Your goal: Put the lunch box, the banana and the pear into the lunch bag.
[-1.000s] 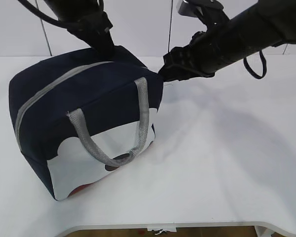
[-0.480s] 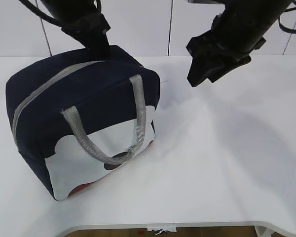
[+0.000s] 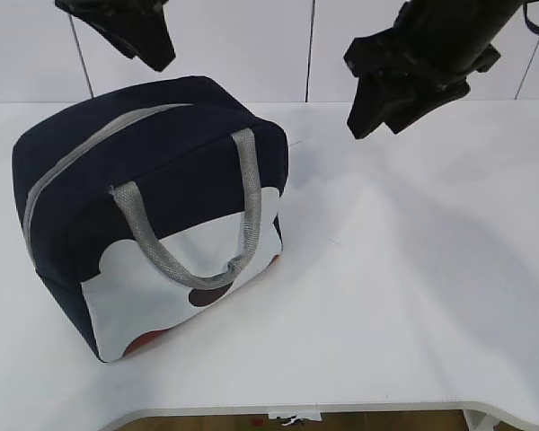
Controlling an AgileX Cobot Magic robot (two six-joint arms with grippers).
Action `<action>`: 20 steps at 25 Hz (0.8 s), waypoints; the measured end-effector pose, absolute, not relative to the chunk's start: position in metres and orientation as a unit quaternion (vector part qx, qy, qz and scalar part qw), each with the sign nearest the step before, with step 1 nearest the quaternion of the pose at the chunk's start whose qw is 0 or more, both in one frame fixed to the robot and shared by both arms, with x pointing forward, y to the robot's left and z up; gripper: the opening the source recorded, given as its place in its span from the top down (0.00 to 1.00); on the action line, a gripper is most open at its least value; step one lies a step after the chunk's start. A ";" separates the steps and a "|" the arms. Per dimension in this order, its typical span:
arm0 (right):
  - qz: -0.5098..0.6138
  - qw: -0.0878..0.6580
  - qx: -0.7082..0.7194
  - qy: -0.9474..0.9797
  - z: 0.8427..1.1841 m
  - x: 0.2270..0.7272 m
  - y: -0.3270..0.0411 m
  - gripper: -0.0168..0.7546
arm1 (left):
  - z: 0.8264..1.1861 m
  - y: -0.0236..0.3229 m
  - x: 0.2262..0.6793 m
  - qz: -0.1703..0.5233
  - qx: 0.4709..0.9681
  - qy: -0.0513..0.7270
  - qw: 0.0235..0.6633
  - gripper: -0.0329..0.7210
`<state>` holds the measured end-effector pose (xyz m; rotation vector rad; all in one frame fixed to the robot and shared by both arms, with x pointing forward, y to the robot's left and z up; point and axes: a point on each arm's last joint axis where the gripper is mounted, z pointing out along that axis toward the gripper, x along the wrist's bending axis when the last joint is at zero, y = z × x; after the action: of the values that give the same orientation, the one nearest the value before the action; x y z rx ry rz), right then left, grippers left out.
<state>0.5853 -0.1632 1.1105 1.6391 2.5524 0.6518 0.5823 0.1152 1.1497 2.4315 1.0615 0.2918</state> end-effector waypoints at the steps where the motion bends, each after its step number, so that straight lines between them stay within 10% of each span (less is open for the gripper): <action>1: 0.212 0.022 0.529 0.821 1.113 0.584 -0.164 0.48 | 1.161 0.119 0.576 0.116 0.879 0.394 0.242 0.50; 20: 0.255 0.080 0.519 0.812 1.170 0.468 -0.205 0.48 | 1.222 0.199 0.442 0.198 0.837 0.428 0.277 0.49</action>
<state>0.4680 -0.2052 1.1702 1.5532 2.4269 0.7636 0.4415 0.1986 1.2220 2.2476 1.1490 0.5307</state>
